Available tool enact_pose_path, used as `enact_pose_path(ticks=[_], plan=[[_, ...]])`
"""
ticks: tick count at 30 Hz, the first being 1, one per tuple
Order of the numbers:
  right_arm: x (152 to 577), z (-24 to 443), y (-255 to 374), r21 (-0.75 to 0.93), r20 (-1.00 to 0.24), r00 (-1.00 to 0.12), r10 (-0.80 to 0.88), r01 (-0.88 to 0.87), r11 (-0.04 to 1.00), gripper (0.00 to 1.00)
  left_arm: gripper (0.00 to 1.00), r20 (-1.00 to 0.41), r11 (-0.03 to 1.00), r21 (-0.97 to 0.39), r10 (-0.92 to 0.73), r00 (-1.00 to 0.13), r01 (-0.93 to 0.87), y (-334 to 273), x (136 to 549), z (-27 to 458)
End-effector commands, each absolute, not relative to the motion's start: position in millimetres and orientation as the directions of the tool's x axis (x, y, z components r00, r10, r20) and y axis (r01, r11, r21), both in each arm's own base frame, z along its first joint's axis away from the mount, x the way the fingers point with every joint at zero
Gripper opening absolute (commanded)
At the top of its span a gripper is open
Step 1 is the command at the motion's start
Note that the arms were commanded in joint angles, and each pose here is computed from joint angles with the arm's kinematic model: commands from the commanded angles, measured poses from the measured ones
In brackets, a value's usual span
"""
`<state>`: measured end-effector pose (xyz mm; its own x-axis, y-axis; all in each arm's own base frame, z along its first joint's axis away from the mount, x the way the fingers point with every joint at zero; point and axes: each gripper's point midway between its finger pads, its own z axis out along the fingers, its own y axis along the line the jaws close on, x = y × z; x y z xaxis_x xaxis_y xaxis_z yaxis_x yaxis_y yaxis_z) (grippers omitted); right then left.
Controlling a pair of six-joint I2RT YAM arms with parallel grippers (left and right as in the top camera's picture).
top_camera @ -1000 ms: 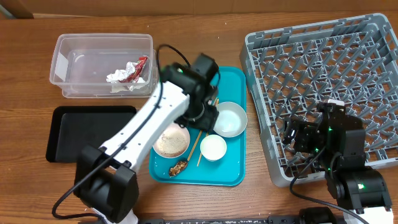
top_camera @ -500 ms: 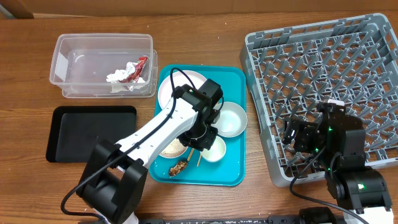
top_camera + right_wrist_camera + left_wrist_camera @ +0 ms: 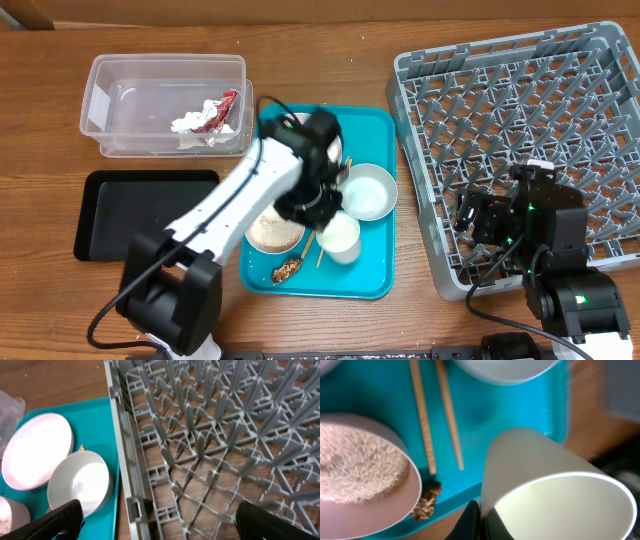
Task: Sort waste into correct bins and load items into the dishwasher
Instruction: 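Lift the white cup and hand it to the right gripper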
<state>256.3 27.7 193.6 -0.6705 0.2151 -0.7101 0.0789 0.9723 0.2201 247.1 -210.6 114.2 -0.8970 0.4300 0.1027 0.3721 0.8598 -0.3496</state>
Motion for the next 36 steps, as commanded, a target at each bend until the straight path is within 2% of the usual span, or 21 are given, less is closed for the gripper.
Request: enact_pose_path(ticks=[1,4,5,7,9,11,13,16,19,31,36], plan=[[265,214,29,0.254,-0.748,-0.616,0.247,0.077,0.964,1.0,0.04,-0.059,0.726,-0.548,0.461,-0.885,0.415,-230,273,161],[273,224,30,0.269,-0.775,-0.578,0.256,0.065,0.961,1.0,0.04,-0.175,0.63,-0.675,0.369,-0.913,0.384,-233,303,193],[278,227,36,0.288,-0.781,-0.571,0.255,0.033,0.957,1.0,0.04,-0.244,0.533,-0.754,0.315,-0.917,0.384,-237,319,213],[283,230,55,0.334,-0.774,-0.587,0.238,-0.06,0.941,1.0,0.04,-0.307,0.401,-0.831,0.248,-0.919,0.386,-239,335,236],[282,234,86,0.384,-0.775,-0.609,0.169,-0.242,0.891,1.0,0.04,-0.333,0.266,-0.887,0.197,-0.922,0.377,-240,345,258],[271,247,130,0.434,-0.801,-0.596,0.056,-0.512,0.741,1.0,0.04,-0.357,0.147,-0.911,0.18,-0.916,0.384,-240,348,274],[258,259,157,0.466,-0.825,-0.566,0.001,-0.678,0.568,1.0,0.04,-0.363,0.082,-0.921,0.181,-0.914,0.381,-242,347,279],[253,267,175,0.503,-0.832,-0.555,-0.012,-0.763,0.406,1.0,0.04,-0.35,0.065,-0.928,0.186,-0.918,0.367,-244,346,278],[261,267,180,0.5,-0.842,-0.539,-0.014,-0.791,0.353,1.0,0.04,-0.347,0.063,-0.929,0.194,-0.918,0.364,-247,345,277],[297,274,183,0.357,-0.925,-0.381,0.0,-0.866,0.351,1.0,0.04,-0.337,0.057,-0.932,0.228,-0.913,0.358,-259,335,276],[308,283,181,0.286,-0.952,-0.306,0.01,-0.878,0.384,1.0,0.04,-0.311,0.103,-0.932,0.259,-0.914,0.347,-268,328,266]])
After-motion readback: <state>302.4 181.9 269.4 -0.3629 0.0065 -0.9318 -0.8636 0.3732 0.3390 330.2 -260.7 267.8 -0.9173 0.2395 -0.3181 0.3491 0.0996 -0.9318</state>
